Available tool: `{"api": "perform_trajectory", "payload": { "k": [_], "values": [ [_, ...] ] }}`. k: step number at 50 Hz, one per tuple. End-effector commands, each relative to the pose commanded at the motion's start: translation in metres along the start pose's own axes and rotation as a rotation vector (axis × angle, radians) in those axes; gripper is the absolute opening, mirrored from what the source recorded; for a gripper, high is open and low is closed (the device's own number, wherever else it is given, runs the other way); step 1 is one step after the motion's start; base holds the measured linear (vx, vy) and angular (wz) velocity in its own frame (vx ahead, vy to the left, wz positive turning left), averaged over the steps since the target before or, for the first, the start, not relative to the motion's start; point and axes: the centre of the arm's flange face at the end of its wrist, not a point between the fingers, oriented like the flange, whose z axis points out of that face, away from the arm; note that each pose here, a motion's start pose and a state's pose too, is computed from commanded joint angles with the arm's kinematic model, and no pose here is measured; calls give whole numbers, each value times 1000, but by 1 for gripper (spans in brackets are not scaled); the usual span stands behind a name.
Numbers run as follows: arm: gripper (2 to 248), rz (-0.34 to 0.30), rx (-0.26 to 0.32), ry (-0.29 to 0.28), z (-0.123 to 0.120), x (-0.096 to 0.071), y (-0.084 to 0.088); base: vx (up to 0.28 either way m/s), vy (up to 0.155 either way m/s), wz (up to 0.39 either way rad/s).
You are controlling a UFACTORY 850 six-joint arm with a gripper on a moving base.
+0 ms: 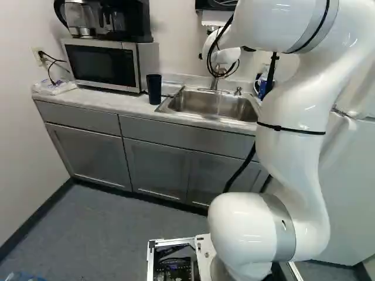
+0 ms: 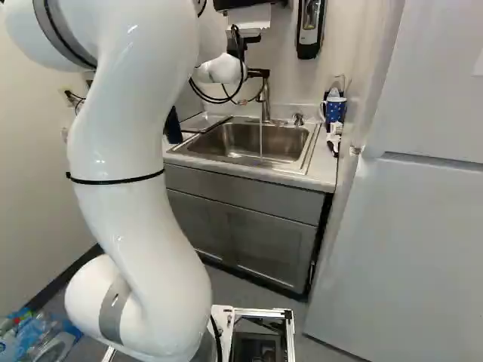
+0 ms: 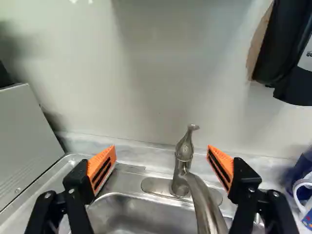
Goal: Rinse the cup and place it in the tray
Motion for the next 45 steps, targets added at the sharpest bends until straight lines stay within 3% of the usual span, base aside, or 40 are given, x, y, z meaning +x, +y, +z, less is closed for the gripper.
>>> {"api": "perform_trajectory", "payload": {
  "k": [45],
  "values": [
    [247, 2, -16, -23, -91, -7, 9, 0, 0, 0]
  ]
}}
